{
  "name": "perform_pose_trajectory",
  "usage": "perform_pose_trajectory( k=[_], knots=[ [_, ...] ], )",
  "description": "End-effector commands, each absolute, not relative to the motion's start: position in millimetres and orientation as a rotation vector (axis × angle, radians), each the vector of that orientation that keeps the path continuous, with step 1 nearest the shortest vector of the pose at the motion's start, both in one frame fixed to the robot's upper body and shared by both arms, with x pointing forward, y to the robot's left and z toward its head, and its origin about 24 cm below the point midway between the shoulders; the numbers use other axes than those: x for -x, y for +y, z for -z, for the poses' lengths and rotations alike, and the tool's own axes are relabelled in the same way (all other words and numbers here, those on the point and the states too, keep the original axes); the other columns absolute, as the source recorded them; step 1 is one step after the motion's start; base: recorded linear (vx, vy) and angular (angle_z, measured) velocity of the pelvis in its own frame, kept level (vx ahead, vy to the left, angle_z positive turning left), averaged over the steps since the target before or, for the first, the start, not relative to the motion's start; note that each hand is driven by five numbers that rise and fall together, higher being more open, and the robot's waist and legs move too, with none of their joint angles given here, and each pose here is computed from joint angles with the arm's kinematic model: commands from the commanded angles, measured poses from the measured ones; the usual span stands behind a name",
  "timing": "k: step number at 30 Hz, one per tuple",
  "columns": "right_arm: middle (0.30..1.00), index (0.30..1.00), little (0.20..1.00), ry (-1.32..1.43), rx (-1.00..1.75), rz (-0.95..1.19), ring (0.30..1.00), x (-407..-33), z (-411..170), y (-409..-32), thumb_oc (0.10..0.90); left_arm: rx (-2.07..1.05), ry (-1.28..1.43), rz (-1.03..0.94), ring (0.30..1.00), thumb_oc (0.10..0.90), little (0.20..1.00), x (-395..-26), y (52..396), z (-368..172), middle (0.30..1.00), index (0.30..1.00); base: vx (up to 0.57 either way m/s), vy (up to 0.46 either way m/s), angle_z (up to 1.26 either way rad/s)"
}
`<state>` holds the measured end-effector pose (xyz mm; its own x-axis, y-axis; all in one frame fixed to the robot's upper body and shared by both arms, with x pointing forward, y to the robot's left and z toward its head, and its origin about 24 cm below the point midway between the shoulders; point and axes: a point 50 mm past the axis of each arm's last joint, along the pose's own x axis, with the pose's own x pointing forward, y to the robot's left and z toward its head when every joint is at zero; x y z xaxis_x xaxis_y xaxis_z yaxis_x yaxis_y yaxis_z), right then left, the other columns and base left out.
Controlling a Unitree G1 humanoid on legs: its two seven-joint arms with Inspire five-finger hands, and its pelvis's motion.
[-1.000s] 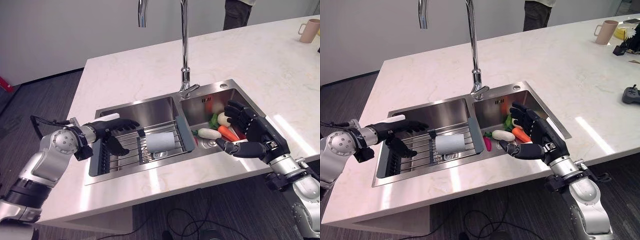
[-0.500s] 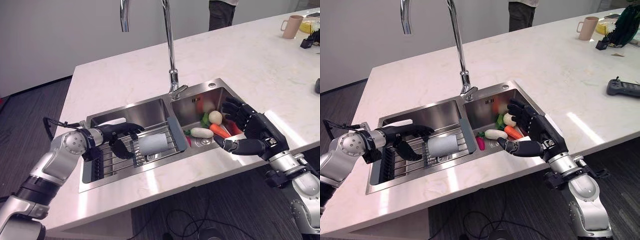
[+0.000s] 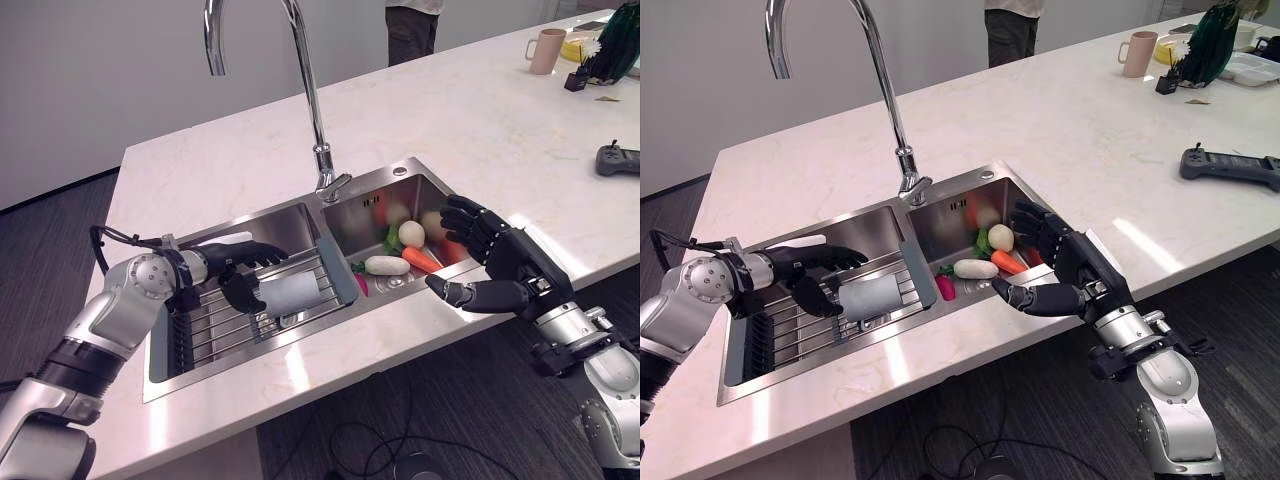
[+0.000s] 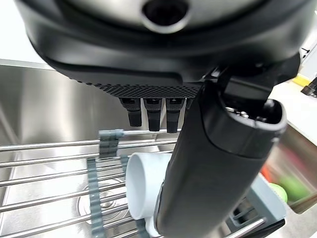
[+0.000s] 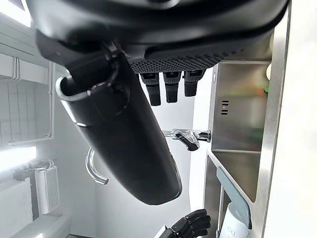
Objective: Place the dishes in the dishwasher.
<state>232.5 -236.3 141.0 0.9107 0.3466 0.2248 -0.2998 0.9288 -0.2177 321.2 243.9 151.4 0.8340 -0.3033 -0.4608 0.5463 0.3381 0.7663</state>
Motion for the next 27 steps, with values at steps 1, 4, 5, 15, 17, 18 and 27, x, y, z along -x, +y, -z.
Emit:
perform_pose_trajectory(
  k=[1,4,5,15,17,18,27],
  knots=[
    [0.900,0.900,0.900,-0.528,0.184,-0.339,0.900,-234.1,-189.0,-238.0,0.800,-1.123,0.076,0.464,0.900,0.800,0.900,-338.6,235.1,-201.3,0.900,0.900,0.00,0.000,0.00],
    [0.900,0.900,0.900,-0.525,0.188,-0.342,0.900,-234.1,-189.1,-238.0,0.800,-1.115,0.086,0.471,0.900,0.800,0.900,-338.9,233.5,-197.9,0.900,0.900,0.00,0.000,0.00],
    [0.900,0.900,0.900,-0.525,0.189,-0.344,0.900,-234.3,-189.2,-237.8,0.800,-1.114,0.089,0.471,0.900,0.800,0.900,-339.3,233.3,-197.4,0.900,0.900,0.00,0.000,0.00],
    [0.900,0.900,0.900,-0.522,0.192,-0.348,0.900,-234.7,-189.0,-237.2,0.800,-1.112,0.135,0.488,0.900,0.800,0.900,-341.0,231.1,-184.6,0.900,0.900,0.00,0.000,0.00],
    [0.900,0.900,0.900,-0.522,0.194,-0.350,0.900,-234.7,-189.0,-237.2,0.800,-1.113,0.142,0.488,0.900,0.800,0.900,-340.9,231.7,-183.1,0.900,0.900,0.00,0.000,0.00],
    [0.900,0.900,0.900,-0.522,0.195,-0.351,0.900,-234.8,-188.7,-236.9,0.800,-1.116,0.148,0.484,0.900,0.800,0.900,-340.9,232.4,-181.9,0.900,0.900,0.00,0.000,0.00],
    [0.900,0.900,0.900,-0.519,0.196,-0.355,0.900,-235.2,-188.4,-237.1,0.800,-1.114,0.163,0.472,0.900,0.800,0.900,-341.1,235.8,-179.0,0.900,0.900,0.00,0.000,0.00]
  ],
)
